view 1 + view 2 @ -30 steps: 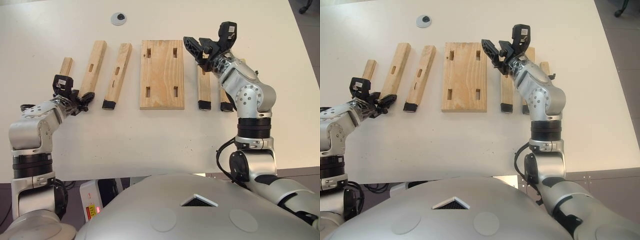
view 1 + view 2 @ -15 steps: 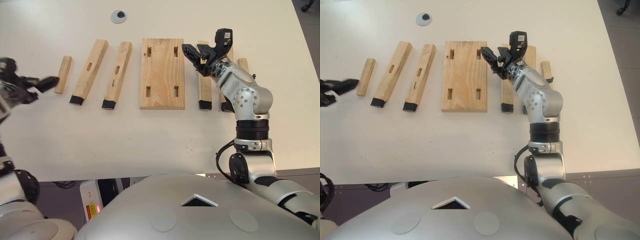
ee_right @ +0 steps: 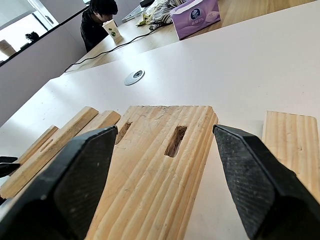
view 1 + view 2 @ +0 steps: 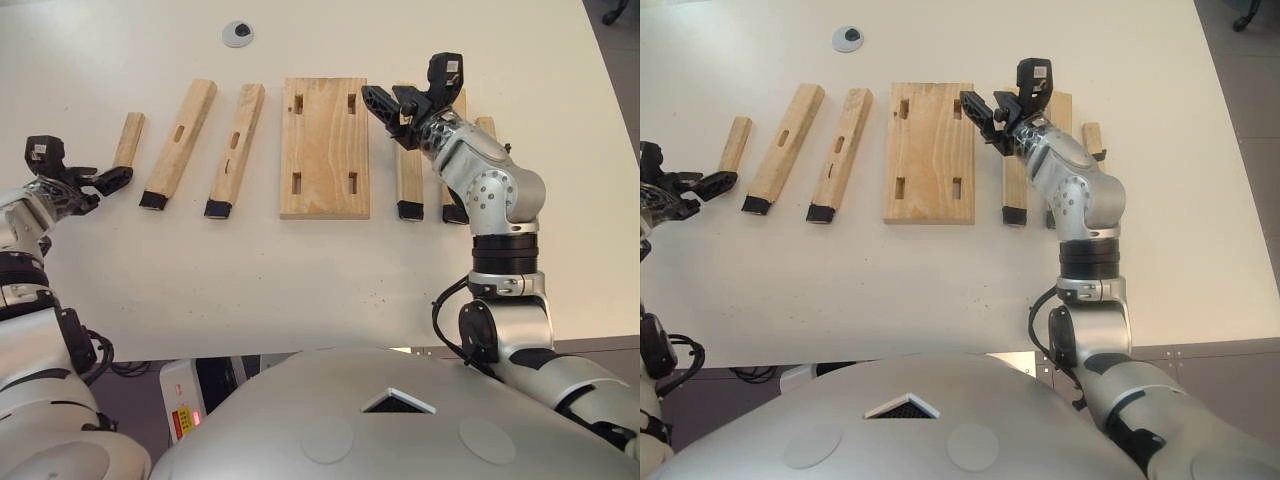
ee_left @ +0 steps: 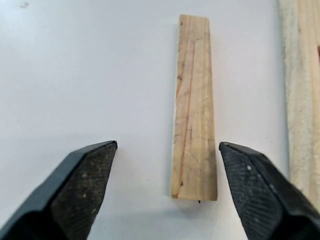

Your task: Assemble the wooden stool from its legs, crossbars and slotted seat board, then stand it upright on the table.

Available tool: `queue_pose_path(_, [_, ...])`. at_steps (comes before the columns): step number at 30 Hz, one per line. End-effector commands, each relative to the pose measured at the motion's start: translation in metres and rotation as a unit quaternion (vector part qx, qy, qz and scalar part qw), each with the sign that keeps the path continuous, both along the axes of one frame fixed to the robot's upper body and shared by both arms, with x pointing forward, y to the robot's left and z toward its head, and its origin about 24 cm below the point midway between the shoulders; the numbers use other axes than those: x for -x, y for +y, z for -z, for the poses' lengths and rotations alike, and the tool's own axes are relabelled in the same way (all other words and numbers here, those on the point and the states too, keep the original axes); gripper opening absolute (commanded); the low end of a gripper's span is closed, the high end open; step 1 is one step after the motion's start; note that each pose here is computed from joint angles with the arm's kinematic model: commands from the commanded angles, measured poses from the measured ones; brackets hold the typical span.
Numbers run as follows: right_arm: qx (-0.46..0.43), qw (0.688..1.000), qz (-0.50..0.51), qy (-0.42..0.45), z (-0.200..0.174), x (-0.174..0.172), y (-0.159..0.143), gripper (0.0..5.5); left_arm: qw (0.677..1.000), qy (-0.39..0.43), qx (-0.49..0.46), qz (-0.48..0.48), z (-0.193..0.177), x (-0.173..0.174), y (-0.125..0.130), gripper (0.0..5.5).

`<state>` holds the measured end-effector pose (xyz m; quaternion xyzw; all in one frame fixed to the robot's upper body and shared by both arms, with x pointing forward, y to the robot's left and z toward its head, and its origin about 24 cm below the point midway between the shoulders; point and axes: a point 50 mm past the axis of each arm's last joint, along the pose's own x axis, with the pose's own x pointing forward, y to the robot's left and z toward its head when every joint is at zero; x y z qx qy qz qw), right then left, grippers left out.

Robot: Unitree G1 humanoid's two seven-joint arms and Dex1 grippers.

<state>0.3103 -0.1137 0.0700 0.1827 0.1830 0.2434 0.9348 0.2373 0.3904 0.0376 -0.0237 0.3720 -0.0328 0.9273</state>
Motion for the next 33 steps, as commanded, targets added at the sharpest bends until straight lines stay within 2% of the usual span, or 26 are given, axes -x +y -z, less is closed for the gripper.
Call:
queue_pose_path(1, [0.011, 1.000, 0.007, -0.007, -0.003, -0.003, -0.002, 3.51, 0.997, 0.076, 0.016, 0.017, 0.037, 0.021, -0.015, 3.12])
queue_pose_path(5, [0.012, 1.000, 0.013, -0.006, -0.002, -0.004, -0.002, 3.51, 0.995, 0.088, 0.025, 0.046, 0.046, 0.025, -0.027, 2.71])
queue_pose_path(12, [0.012, 1.000, 0.025, -0.007, -0.003, -0.007, -0.004, 3.51, 0.996, 0.079, 0.024, 0.036, 0.051, 0.026, -0.033, 1.92])
queue_pose_path(16, [0.002, 0.999, 0.040, -0.006, -0.007, -0.012, -0.008, 3.51, 1.000, -0.016, -0.003, 0.005, 0.029, -0.002, -0.036, 1.34])
queue_pose_path(18, [0.002, 0.999, 0.041, -0.006, -0.008, -0.013, -0.008, 3.51, 0.997, -0.078, -0.010, 0.015, 0.007, -0.022, -0.045, 1.26])
queue_pose_path(23, [-0.011, 0.999, 0.038, -0.009, -0.015, -0.017, -0.006, 3.51, 0.965, -0.253, -0.039, 0.065, -0.069, -0.069, -0.093, 1.26])
queue_pose_path(25, [-0.053, 0.998, 0.023, -0.006, -0.023, -0.017, -0.001, 3.51, 0.945, -0.310, -0.022, 0.098, -0.095, -0.079, -0.124, 1.26])
queue_pose_path(29, [-0.230, 0.973, -0.021, 0.028, -0.055, -0.018, 0.008, 4.19, 0.911, -0.334, -0.012, 0.241, -0.102, -0.074, -0.196, 1.25])
queue_pose_path(31, [-0.282, 0.958, -0.030, 0.037, -0.067, -0.021, 0.004, 4.48, 0.898, -0.337, 0.012, 0.283, -0.101, -0.064, -0.216, 1.25])
queue_pose_path(33, [-0.313, 0.948, -0.046, 0.043, -0.076, -0.021, 0.004, 4.82, 0.893, -0.334, 0.015, 0.301, -0.097, -0.059, -0.225, 1.25])
